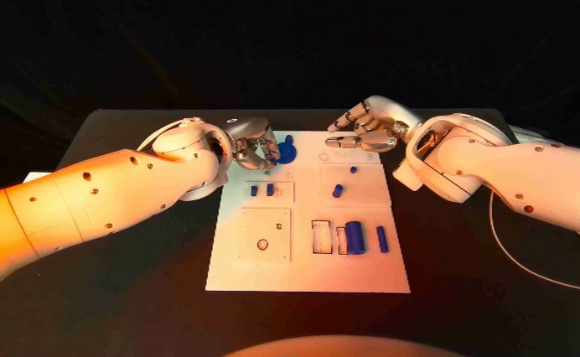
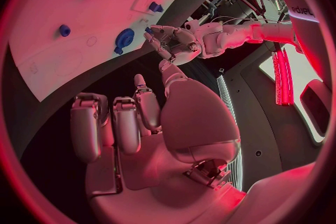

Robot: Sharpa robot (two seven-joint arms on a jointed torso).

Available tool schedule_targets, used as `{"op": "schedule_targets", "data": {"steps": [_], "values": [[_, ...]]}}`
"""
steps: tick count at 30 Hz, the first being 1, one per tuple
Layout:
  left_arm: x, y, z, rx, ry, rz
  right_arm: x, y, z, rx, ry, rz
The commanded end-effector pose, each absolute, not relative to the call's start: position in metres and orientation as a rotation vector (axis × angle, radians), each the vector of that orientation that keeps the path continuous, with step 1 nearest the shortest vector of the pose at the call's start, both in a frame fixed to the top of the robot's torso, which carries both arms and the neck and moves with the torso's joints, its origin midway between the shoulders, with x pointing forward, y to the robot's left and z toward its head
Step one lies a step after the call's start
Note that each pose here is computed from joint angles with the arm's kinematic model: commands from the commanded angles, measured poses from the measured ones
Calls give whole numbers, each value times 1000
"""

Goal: Assemble the parts on the task board

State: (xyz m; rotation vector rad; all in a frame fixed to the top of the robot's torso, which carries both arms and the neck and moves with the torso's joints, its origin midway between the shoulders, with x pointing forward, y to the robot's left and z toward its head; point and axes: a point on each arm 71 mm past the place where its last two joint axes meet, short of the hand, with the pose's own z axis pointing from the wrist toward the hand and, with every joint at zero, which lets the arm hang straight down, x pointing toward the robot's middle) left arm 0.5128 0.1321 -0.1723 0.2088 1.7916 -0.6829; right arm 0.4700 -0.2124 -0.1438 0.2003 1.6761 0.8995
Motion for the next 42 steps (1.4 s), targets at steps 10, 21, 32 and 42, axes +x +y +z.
{"op": "schedule_targets", "data": {"steps": [10, 21, 32, 42], "values": [[515, 147, -183, 172, 1901, -664, 469, -212, -145, 188, 1684, 908], [516, 144, -187, 195, 1919, -652, 470, -211, -145, 187, 1684, 910], [516, 140, -190, 214, 1928, -637, 469, -211, -145, 187, 1685, 910], [518, 139, -192, 232, 1932, -604, 469, -211, -145, 187, 1685, 910]]}}
